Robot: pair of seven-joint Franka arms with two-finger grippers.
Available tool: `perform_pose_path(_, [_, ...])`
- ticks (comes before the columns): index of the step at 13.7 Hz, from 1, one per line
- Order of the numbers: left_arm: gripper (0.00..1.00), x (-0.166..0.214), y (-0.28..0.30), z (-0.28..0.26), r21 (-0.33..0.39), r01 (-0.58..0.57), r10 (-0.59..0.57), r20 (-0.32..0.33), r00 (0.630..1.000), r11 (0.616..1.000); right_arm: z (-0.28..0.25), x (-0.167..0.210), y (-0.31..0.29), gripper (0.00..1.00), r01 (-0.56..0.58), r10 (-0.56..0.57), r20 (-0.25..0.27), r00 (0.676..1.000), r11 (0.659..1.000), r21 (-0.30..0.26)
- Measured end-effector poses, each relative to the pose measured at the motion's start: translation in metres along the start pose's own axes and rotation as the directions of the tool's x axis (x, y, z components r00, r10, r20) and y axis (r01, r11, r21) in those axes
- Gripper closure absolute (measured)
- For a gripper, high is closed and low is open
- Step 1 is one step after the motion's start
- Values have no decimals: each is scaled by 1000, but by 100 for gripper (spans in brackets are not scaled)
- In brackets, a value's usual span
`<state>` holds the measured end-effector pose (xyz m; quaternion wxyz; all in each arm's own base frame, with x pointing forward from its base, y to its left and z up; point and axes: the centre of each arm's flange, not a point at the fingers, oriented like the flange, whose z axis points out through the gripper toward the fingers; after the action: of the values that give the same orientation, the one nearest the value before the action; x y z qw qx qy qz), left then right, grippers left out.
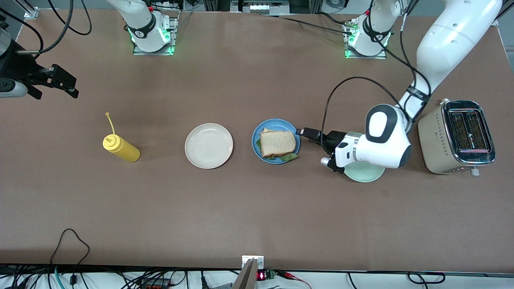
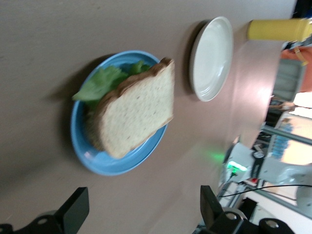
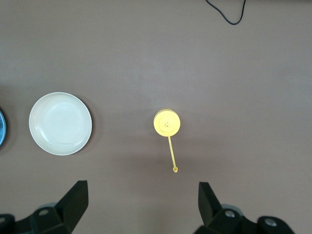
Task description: Make sandwich in blue plate with both arms
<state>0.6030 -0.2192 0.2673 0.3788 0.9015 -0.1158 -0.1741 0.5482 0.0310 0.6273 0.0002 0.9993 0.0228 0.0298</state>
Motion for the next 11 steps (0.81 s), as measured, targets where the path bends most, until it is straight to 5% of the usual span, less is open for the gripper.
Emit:
perform_pose_path(3, [0, -16, 27, -33, 229, 8, -17, 38, 999, 973, 2, 3, 1, 0, -2, 2, -7, 1000, 1000, -1])
perform_pose_path(6, [0, -31, 44, -68, 424, -32, -11, 98, 995, 905, 2, 4, 1, 0, -3, 3, -11, 1000, 1000, -1])
perform_pose_path(11, [0, -55, 78, -150, 632, -57, -44, 143, 989, 773, -1, 6, 5, 0, -13, 13, -23, 1000, 1000, -3])
